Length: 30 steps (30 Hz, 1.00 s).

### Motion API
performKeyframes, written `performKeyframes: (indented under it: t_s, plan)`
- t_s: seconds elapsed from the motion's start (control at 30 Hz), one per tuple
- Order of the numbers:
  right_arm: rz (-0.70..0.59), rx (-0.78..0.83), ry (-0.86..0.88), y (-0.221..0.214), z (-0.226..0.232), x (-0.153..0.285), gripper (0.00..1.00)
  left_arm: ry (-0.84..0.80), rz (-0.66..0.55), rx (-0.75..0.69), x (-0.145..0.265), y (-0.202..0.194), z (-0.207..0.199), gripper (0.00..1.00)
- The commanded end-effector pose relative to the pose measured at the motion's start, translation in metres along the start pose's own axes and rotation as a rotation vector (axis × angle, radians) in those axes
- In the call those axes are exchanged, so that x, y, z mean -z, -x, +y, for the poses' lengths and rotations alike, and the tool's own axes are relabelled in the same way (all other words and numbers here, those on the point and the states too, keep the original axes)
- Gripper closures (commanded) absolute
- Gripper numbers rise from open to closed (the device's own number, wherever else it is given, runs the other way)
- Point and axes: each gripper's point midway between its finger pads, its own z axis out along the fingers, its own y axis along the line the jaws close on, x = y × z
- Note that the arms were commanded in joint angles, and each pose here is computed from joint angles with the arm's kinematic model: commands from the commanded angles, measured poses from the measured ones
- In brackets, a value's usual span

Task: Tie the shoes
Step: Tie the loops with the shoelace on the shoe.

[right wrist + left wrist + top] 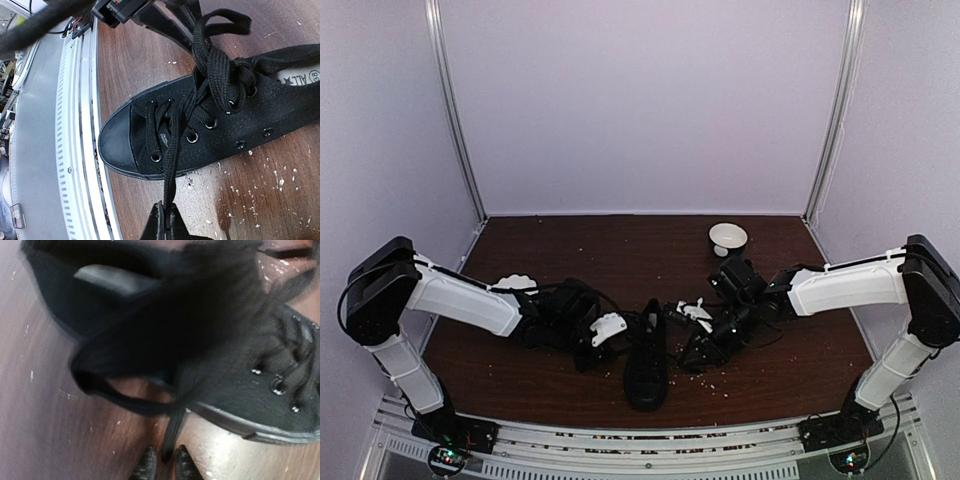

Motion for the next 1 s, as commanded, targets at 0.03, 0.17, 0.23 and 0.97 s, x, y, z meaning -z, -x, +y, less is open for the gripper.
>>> performKeyframes:
  t_s: [0.03,0.17,0.23,0.97]
  plan:
    - [-0.025,0.002,0.007,0.010,0.000,0.000,1.00,-0.039,-0.195,-0.120,0.030,0.035,-0.012,0.61]
    - [-0.025,0.004,0.006,0.010,-0.001,0.000,1.00,-0.004,-0.299,-0.249,0.065,0.058,-0.014,0.51]
    - [-0.025,0.002,0.004,0.009,-0.002,-0.001,1.00,0.007,-0.348,-0.302,0.078,0.070,-0.016,0.47]
    - [-0.064,-0.059,0.019,0.006,-0.010,-0.001,0.70,-0.138,-0.306,-0.510,0.015,0.098,-0.006,0.57]
